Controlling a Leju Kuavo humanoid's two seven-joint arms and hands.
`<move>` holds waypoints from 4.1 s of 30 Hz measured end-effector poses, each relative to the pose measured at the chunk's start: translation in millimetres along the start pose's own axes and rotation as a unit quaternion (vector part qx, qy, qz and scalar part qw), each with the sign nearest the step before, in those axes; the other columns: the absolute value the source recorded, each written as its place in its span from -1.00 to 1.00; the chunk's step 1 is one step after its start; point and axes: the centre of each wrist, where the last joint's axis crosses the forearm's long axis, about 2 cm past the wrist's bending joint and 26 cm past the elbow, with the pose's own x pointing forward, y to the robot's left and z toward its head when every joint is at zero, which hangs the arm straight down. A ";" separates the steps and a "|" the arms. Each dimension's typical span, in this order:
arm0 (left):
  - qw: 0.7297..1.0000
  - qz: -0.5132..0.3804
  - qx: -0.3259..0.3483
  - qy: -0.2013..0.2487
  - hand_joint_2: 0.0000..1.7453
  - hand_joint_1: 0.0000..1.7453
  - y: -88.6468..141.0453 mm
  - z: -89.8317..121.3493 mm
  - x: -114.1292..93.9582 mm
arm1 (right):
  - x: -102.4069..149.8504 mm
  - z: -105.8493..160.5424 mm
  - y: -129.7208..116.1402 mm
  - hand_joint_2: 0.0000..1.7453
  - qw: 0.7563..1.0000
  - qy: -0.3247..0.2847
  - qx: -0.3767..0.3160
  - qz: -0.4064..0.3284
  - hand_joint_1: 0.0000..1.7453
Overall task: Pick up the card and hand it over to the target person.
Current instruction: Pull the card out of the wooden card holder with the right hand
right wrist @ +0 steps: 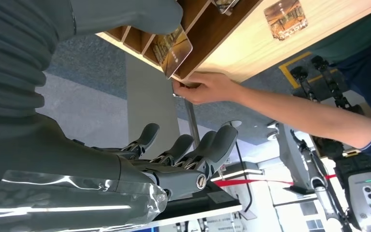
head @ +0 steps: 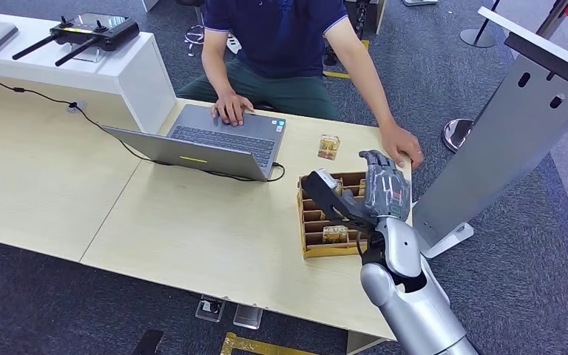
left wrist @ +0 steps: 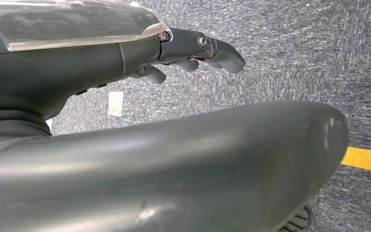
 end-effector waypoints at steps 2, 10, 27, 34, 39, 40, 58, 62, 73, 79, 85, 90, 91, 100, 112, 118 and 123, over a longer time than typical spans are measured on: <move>1.000 0.001 0.000 -0.001 -1.00 -1.00 0.2 0.0 0.1 | 1.6 2.4 0.3 1.00 1.000 -0.005 -0.001 0.002 -0.37; 1.000 0.003 0.001 -0.001 -1.00 -1.00 1.1 -0.3 -0.2 | 4.9 12.3 5.1 1.00 1.000 -0.021 0.010 0.011 -0.33; 1.000 0.016 0.003 0.008 -1.00 -1.00 1.2 -0.5 -7.0 | 22.3 14.1 11.4 1.00 0.998 -0.034 0.040 0.021 -0.27; 1.000 0.020 0.004 0.011 -1.00 -1.00 1.5 -0.7 -9.5 | 28.6 14.1 15.0 1.00 0.998 -0.042 0.049 0.024 -0.23; 1.000 0.017 0.003 0.009 -1.00 -1.00 1.0 -0.6 -9.4 | 26.8 14.2 16.3 1.00 0.998 -0.038 0.050 0.026 -0.19; 1.000 0.015 0.003 0.008 -1.00 -1.00 0.6 -0.4 -8.5 | 25.6 14.6 17.1 1.00 0.998 -0.036 0.051 0.027 -0.18; 1.000 0.018 0.001 0.011 -1.00 -1.00 -0.8 -0.2 -9.6 | 25.7 16.6 24.4 1.00 0.997 -0.016 0.064 0.040 -0.16; 1.000 0.016 0.001 0.011 -1.00 -1.00 -1.6 0.1 -9.0 | 24.9 14.5 24.7 1.00 0.997 0.002 0.061 0.041 -0.18; 1.000 0.011 0.002 0.010 -1.00 -1.00 -2.1 0.3 -6.7 | 26.0 10.1 26.4 1.00 0.997 0.014 0.067 0.047 -0.14; 1.000 0.006 0.002 0.009 -1.00 -1.00 -2.2 0.4 -5.5 | 23.7 10.3 29.6 1.00 0.996 0.017 0.070 0.050 -0.14; 1.000 0.003 0.000 0.009 -1.00 -1.00 -2.6 0.5 -3.8 | 19.7 10.8 32.7 1.00 0.995 0.022 0.076 0.053 -0.15; 1.000 0.003 0.000 0.010 -1.00 -1.00 -2.8 0.6 -3.9 | 17.0 9.1 36.1 1.00 0.995 0.037 0.071 0.063 -0.14; 1.000 0.004 0.000 0.010 -1.00 -1.00 -2.8 0.5 -4.1 | 16.4 8.7 36.7 1.00 0.995 0.040 0.070 0.065 -0.14; 1.000 0.003 0.002 0.008 -1.00 -1.00 -2.6 0.5 -3.3 | 14.0 6.4 38.4 1.00 0.994 0.051 0.071 0.060 -0.13; 1.000 0.000 0.001 0.009 -1.00 -1.00 -2.5 0.5 -2.1 | 9.8 6.1 41.1 1.00 0.994 0.055 0.080 0.056 -0.08; 1.000 -0.001 0.002 0.010 -1.00 -1.00 -2.5 0.6 -2.1 | 9.4 6.1 40.8 1.00 0.994 0.053 0.084 0.054 -0.06; 1.000 -0.001 0.002 0.011 -1.00 -1.00 -2.7 0.6 -2.4 | 9.2 6.6 41.6 1.00 0.994 0.053 0.085 0.053 -0.06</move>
